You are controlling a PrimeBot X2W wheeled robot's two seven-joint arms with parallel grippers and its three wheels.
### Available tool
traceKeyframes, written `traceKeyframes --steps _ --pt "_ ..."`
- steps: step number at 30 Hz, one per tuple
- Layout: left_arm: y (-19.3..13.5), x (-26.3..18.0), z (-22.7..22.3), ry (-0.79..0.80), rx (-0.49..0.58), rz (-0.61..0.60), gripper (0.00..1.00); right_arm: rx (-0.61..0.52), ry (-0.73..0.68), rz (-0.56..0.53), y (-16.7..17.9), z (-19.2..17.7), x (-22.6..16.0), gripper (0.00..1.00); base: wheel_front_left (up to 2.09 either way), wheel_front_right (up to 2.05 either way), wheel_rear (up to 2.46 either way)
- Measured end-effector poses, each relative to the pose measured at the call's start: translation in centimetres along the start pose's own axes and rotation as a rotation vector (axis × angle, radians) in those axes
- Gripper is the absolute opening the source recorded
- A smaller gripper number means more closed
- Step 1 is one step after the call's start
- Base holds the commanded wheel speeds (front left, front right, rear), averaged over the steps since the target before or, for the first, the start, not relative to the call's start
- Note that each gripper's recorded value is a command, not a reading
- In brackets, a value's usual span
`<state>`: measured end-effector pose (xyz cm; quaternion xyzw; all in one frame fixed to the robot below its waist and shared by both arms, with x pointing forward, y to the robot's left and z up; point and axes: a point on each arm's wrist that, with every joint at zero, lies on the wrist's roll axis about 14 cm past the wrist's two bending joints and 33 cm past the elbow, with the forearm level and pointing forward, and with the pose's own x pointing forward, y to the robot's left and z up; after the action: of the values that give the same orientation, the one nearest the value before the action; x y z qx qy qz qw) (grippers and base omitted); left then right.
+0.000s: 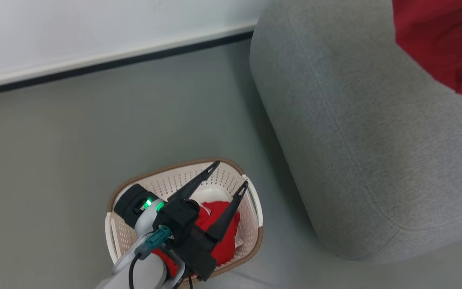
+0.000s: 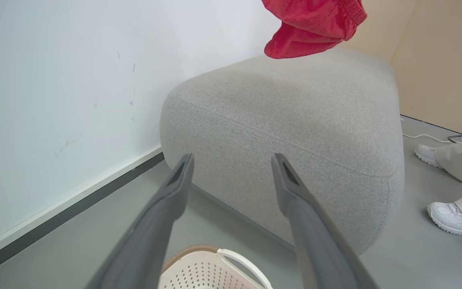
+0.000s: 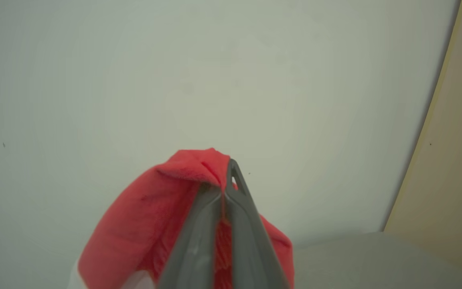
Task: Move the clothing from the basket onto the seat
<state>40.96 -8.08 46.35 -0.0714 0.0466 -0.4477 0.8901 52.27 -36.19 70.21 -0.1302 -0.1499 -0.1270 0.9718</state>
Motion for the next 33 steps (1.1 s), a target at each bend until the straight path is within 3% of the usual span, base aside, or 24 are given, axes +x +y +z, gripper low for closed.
traceKeyframes --steps 14,18,26,32,33 --pt "3.2 2.5 -1.5 -0.004 0.004 -0.026 1.00 -0.047 0.149 -0.046 1.4 -9.1 3.6 0.00 0.00 0.00 0.00" --pt "3.8 3.3 -2.2 -0.003 -0.008 -0.033 1.00 -0.047 0.236 -0.077 1.5 -13.5 3.2 0.00 0.00 0.00 0.00" --pt "5.0 3.8 -4.5 0.025 -0.048 -0.020 1.00 0.003 0.435 -0.034 6.7 -22.6 0.2 0.00 0.00 0.00 0.00" --pt "5.8 3.5 -5.4 0.043 -0.055 0.000 1.00 0.022 0.499 -0.022 8.5 -25.3 -1.1 0.00 0.00 0.00 0.00" --pt "5.8 3.5 -5.5 0.045 -0.055 0.001 1.00 0.023 0.497 -0.020 8.7 -25.4 -1.1 0.17 0.00 0.00 0.00"
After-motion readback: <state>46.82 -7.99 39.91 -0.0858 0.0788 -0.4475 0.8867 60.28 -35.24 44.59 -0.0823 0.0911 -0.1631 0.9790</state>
